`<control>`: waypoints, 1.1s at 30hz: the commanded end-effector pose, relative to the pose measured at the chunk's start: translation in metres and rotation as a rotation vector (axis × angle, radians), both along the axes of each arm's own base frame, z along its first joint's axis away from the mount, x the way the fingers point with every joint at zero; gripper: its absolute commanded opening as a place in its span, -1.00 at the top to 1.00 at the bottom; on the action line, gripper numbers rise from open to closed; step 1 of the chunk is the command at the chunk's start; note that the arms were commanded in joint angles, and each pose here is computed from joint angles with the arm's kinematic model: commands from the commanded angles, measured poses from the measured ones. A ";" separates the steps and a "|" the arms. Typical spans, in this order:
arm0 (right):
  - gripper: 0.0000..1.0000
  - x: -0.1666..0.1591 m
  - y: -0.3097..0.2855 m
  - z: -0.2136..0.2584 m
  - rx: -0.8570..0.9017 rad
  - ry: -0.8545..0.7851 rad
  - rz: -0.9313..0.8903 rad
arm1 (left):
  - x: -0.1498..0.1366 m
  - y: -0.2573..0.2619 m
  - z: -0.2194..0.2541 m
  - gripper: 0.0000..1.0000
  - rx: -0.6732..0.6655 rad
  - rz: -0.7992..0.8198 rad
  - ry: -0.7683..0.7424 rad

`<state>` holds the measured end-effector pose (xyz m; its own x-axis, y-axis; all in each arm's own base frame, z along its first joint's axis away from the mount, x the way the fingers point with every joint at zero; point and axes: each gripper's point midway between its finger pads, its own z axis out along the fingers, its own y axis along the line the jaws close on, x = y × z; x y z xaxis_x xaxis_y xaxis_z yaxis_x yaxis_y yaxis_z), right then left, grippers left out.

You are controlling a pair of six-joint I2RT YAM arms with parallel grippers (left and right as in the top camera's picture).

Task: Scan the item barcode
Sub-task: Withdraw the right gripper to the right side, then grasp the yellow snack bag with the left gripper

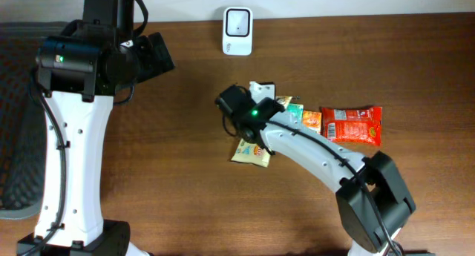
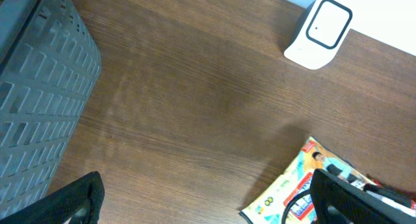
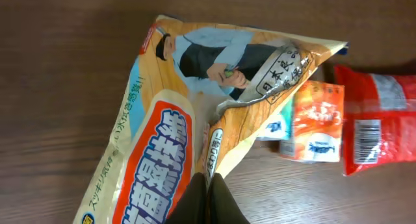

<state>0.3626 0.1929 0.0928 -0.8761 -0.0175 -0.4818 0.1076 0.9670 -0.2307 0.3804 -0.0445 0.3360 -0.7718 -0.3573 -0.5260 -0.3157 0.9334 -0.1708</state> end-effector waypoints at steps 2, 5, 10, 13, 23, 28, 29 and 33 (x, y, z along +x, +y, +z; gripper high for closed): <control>-0.14 0.023 -0.015 0.055 0.168 -0.023 -0.083 | -0.001 0.000 0.002 -0.98 0.002 -0.009 -0.005; -0.97 0.035 -0.042 0.084 0.298 0.051 -0.055 | -0.001 0.000 0.002 -0.98 0.002 -0.008 -0.005; -0.97 0.032 -0.222 0.074 0.271 0.108 -0.500 | -0.001 0.000 0.002 -0.99 0.002 -0.008 -0.005; -0.97 0.016 -0.302 0.073 0.294 0.091 -0.710 | 0.006 -0.001 0.007 -0.98 -0.009 -0.003 -0.040; -0.97 -0.004 -0.356 0.073 0.303 0.070 -0.855 | -0.043 -0.163 -0.103 -0.98 -0.074 -0.631 0.377; -0.98 -0.004 -0.356 0.073 0.303 0.070 -0.855 | -0.051 -0.243 -0.224 -0.88 0.155 -0.788 0.528; -0.97 -0.004 -0.356 0.073 0.303 0.070 -0.855 | -0.050 -0.249 -0.236 -0.99 0.207 -0.800 0.522; -0.97 -0.004 -0.356 0.073 0.303 0.070 -0.855 | -0.042 -0.271 -0.277 -0.98 0.347 -0.827 0.476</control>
<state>0.3573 -0.1618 0.1582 -0.5664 0.7724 -0.2873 0.8102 0.5857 -0.0228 0.3287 -0.3153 0.0793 -0.8818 0.4677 -0.0612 0.4668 0.8839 0.0294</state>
